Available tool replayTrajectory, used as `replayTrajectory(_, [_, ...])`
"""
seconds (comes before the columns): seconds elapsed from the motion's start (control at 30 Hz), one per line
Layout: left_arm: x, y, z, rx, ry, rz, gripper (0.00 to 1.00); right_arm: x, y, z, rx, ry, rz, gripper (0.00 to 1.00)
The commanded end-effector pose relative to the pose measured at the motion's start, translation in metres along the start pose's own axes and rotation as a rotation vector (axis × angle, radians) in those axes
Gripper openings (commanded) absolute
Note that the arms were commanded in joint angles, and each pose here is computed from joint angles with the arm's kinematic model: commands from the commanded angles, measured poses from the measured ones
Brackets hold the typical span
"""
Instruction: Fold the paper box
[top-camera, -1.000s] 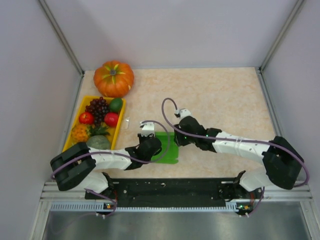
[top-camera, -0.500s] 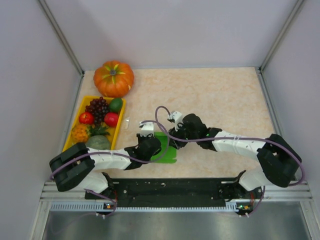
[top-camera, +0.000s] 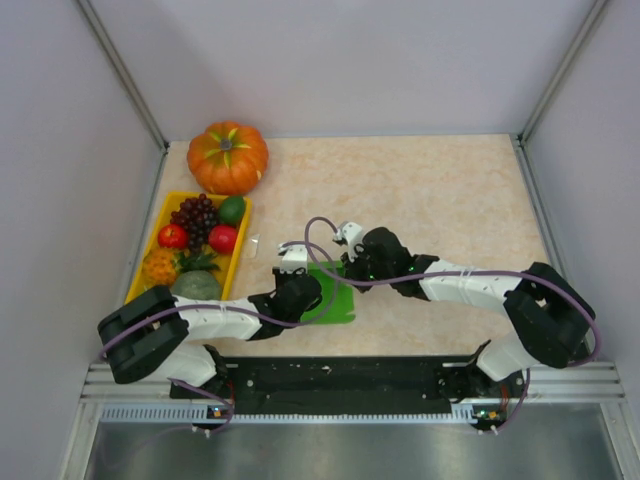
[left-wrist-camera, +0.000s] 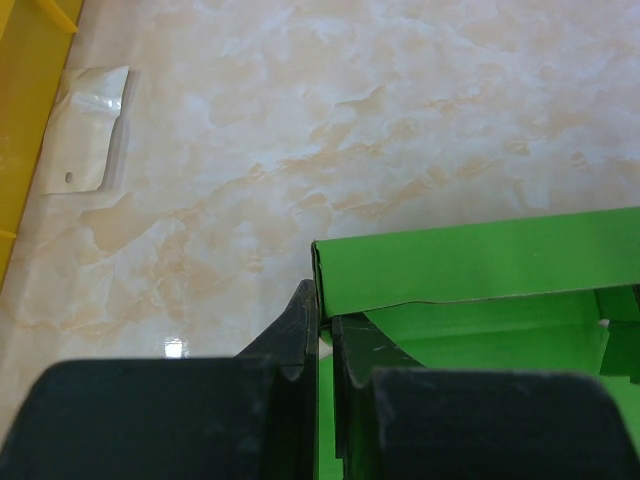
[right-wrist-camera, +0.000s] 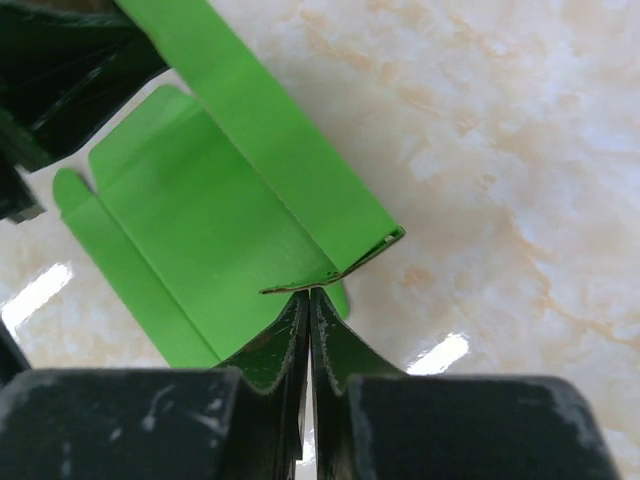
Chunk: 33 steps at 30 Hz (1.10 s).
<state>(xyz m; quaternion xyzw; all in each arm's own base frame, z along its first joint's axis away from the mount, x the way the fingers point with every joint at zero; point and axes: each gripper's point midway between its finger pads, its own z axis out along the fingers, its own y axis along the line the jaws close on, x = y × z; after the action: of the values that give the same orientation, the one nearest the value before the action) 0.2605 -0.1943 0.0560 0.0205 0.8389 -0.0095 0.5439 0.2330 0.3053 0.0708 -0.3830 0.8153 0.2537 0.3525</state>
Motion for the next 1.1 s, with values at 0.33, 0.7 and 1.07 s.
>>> replayTrajectory(0.33, [-0.010,-0.017,-0.004,0.074,-0.013,-0.036,0.00,-0.051,-0.032,0.002,0.308,-0.227,0.042,0.10])
replayTrajectory(0.7, [-0.012,-0.016,-0.005,0.072,-0.018,-0.027,0.00,-0.039,-0.004,0.018,0.135,-0.155,-0.069,0.21])
replayTrajectory(1.07, [-0.009,-0.019,-0.004,0.085,-0.007,-0.027,0.00,-0.025,0.011,0.007,0.052,-0.178,-0.105,0.27])
